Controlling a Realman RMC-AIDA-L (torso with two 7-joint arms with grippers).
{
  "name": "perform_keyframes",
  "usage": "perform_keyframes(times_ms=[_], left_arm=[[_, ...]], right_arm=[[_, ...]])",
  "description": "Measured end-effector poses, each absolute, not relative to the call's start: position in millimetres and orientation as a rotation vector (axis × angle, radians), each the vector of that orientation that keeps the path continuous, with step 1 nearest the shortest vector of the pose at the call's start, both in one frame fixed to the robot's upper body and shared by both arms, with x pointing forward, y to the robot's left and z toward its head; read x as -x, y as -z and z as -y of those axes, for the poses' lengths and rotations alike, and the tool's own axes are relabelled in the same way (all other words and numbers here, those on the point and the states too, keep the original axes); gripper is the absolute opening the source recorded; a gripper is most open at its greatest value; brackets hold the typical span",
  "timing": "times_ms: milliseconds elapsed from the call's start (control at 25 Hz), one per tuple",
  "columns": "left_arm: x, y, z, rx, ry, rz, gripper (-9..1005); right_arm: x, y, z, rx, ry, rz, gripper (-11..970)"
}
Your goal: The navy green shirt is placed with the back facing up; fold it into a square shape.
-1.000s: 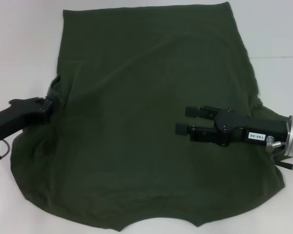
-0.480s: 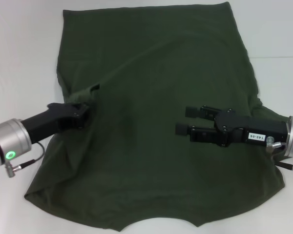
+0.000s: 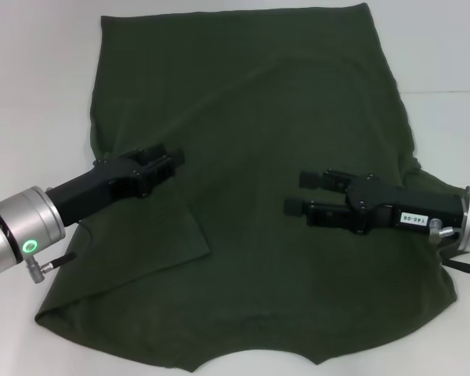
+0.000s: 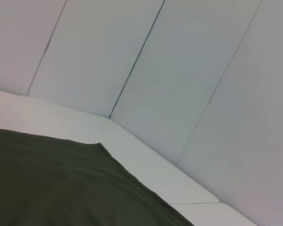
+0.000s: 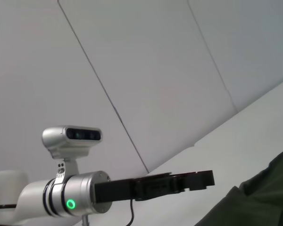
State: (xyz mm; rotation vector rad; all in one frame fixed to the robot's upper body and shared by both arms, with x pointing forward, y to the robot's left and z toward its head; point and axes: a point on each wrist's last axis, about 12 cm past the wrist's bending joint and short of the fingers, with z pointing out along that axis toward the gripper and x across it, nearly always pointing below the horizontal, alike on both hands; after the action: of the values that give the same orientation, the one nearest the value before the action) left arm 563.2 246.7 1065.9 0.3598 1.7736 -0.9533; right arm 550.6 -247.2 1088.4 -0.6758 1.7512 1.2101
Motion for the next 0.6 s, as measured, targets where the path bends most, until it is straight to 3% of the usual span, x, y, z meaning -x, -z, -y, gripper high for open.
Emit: perform_keyframes(times_ms=[160,600], left_arm=[[-557,-1069,-242,-0.443,0.975,-1.717,480],[-533,-1063,-209,-0.817,1.043,-1.587,712]], right_arm=[[-550,-1089,259,0.573,-1.219,-1.769,894],[-538,-1080,328,0.017,-1.211,-1.971,894]])
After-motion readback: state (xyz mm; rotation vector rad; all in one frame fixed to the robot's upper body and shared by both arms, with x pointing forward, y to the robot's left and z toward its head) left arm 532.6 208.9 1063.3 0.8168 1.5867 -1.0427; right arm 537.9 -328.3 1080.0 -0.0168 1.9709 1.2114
